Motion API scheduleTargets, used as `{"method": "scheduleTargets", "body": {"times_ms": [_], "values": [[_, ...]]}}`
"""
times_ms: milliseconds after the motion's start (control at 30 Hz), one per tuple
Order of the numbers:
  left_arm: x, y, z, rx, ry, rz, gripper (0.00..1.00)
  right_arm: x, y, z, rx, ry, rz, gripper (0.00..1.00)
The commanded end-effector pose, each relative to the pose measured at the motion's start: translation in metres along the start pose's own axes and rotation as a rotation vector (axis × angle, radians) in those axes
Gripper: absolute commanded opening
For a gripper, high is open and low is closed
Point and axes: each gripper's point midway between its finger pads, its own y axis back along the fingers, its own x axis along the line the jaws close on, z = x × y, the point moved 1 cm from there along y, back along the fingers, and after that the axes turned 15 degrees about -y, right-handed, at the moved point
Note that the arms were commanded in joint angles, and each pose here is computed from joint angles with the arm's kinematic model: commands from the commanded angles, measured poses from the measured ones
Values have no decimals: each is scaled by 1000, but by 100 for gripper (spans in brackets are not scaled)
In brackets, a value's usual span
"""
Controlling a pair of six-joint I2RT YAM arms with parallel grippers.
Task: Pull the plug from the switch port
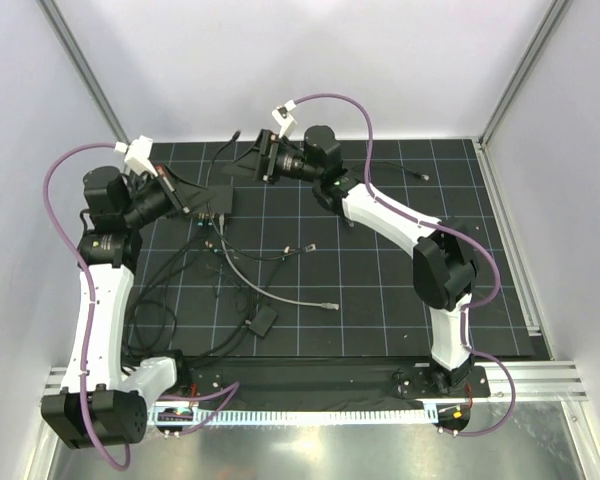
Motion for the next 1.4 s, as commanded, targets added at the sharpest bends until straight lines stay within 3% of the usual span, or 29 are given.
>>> {"method": "scheduleTargets", "body": {"times_ms": [0,367,533,600,633,667,700,800,867,1033,1200,1267,1367], "values": [[-2,-6,8,-32,-3,-12,0,59,15,12,-52,49,153,76],[-23,-32,-5,13,10,-75,0,67,7,-1,-25,31,189,69],[-29,-43,-9,31,7,-100,0,66,6,0,-24,26,184,46],[-26,-46,-9,33,14,-86,0,63,5,1,-31,22,177,21],[-26,-46,-7,27,12,-78,2,62,6,3,-41,19,169,7],[-24,-46,-6,20,11,-65,12,53,7,6,-52,4,137,1],[-19,-44,-3,-2,8,-23,39,52,9,9,-70,1,127,1],[-9,-38,-1,-28,-11,61,65,22,21,35,-165,-16,15,1],[-1,-33,-1,-28,-45,120,68,-15,36,63,-273,-33,-132,1],[26,-15,-2,-41,-79,322,60,-86,91,136,-552,-180,-318,1],[31,-10,-3,-4,-95,364,59,-190,159,193,-850,-420,-521,1],[35,-10,-7,20,-99,383,58,-222,173,202,-895,-488,-556,1],[43,-10,-10,28,-109,415,58,-257,213,225,-1078,-477,-666,1]]}}
